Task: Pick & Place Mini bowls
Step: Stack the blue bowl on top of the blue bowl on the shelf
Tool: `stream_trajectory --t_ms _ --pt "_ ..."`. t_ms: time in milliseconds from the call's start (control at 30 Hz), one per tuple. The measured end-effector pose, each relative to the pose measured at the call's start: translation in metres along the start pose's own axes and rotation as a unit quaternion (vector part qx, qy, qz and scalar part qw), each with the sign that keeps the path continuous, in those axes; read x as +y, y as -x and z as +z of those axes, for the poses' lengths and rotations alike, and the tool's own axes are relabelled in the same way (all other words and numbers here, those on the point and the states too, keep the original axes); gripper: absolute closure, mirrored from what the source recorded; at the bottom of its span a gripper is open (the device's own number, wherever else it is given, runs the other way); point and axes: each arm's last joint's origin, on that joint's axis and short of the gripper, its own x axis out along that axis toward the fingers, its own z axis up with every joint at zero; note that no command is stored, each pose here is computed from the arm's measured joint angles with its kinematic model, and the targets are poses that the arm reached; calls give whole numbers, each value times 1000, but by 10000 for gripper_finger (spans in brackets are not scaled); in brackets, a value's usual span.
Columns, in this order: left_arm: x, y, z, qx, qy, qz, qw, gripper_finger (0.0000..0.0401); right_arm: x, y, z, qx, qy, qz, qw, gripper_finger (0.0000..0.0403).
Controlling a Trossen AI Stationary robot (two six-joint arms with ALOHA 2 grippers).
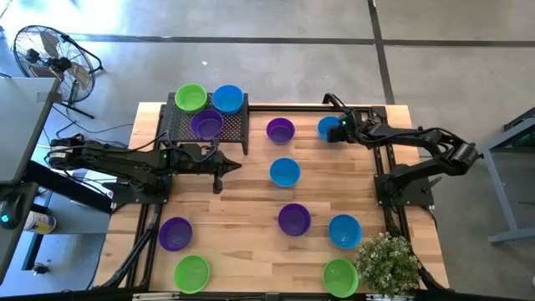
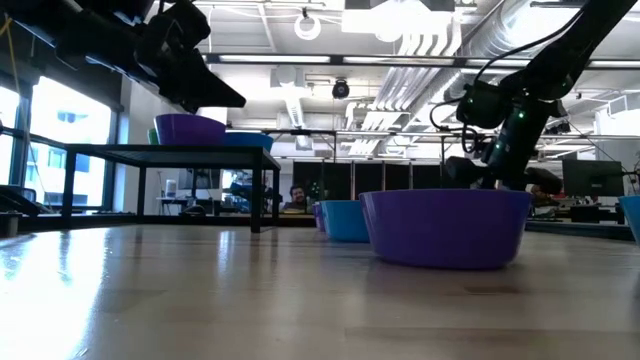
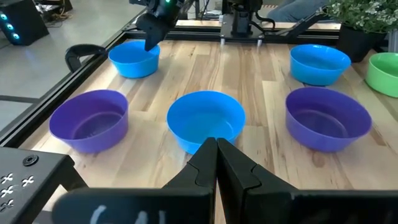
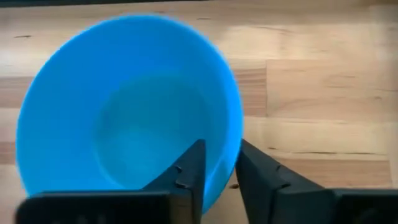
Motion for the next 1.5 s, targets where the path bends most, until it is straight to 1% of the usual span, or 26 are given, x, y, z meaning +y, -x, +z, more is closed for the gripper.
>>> stream_trajectory --t_ms 100,200,367,500,633,733,800,867,967,1067,1167,1233,1367,1500 --pt "0 0 0 0 1 0 1000 401 1 0 1 -2 5 6 1000 367" --pt "0 0 0 0 2 -6 1000 401 3 0 1 0 21 20 1000 395" --pt "-2 0 -2 10 7 -35 999 401 12 5 6 1 51 52 997 394" --pt "-2 0 2 7 15 -39 999 401 35 21 15 0 94 70 993 400" --pt "-2 1 13 1 11 -43 999 401 66 50 21 -11 143 75 987 397" --pt "-2 -3 22 7 9 -26 1000 395 89 74 21 -30 172 93 980 400" --pt "-1 -6 28 24 7 -9 1000 384 103 89 18 -36 186 111 976 400" --pt "-1 -11 36 34 -6 1 999 367 115 100 14 -42 196 131 971 399" --pt "-2 -22 45 66 -30 1 997 335 132 108 5 -43 214 149 965 401" --pt "-5 -35 58 88 -62 -5 994 306 150 110 -1 -38 232 157 959 401" --pt "-8 -48 66 130 -96 -12 987 286 169 109 -5 -31 253 166 953 399" --pt "-11 -57 71 159 -113 -15 981 278 181 109 -6 -27 266 173 948 399" --pt "-15 -71 75 213 -152 10 965 272 200 110 -4 -27 282 186 941 399" --pt "-23 -80 78 230 -193 29 953 272 210 111 -2 -24 297 195 934 400"
